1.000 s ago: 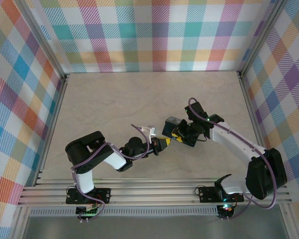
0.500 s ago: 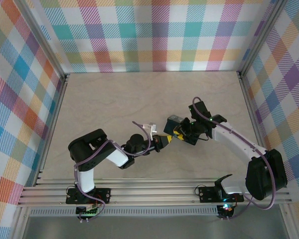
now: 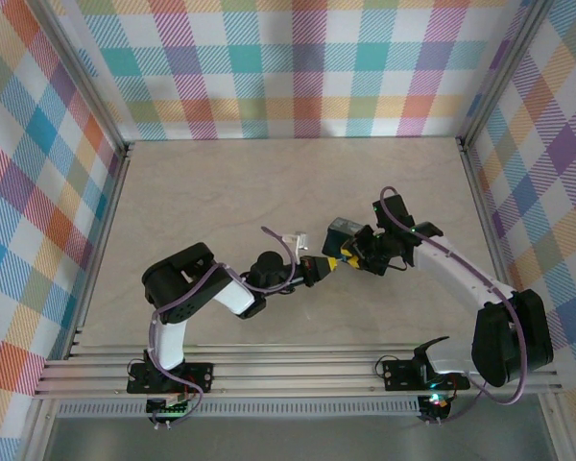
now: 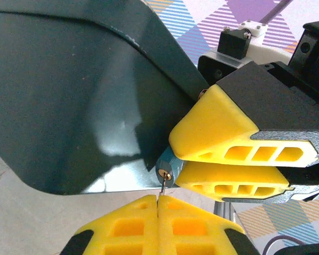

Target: Unlock the padlock with the key

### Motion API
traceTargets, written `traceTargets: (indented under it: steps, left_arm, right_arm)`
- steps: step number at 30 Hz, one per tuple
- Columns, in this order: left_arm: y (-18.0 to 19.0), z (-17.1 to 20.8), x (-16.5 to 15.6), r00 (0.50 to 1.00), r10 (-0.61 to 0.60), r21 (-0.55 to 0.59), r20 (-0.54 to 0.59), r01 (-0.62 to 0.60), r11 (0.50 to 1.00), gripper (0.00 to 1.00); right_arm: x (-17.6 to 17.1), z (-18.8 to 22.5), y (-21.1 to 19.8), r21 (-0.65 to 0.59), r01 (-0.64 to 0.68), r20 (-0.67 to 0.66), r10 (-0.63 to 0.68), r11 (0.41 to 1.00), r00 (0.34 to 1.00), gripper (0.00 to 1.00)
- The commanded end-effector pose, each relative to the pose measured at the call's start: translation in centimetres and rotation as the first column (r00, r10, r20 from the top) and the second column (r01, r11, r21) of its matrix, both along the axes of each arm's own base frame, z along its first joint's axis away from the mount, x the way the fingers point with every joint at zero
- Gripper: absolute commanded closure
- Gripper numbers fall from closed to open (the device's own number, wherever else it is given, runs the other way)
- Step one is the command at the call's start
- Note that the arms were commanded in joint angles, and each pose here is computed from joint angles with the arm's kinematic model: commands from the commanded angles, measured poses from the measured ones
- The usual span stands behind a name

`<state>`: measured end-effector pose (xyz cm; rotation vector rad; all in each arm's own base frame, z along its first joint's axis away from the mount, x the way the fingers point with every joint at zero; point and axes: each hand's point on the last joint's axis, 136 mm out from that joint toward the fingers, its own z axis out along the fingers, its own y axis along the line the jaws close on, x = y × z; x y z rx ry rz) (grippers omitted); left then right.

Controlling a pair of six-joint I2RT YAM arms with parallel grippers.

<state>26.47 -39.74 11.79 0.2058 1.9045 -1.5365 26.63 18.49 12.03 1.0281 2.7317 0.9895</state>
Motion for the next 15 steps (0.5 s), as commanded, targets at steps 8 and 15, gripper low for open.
traceTargets:
  steps: [8, 15]
  left_arm:
    - [-2.1, 5.1, 0.0, 0.995, -0.08, -0.143, 0.066, 0.089, 0.986, 1.0]
    - [-2.2, 6.3, -0.3, 0.992, -0.098, -0.165, 0.077, 0.109, 0.98, 1.0]
  right_arm:
    - [-1.4, 1.8, 1.9, 0.189, -0.055, -0.05, 0.065, 0.98, 0.997, 1.0]
    - [-1.2, 2.8, 1.5, 0.227, -0.053, -0.051, 0.066, 0.972, 0.997, 1.0]
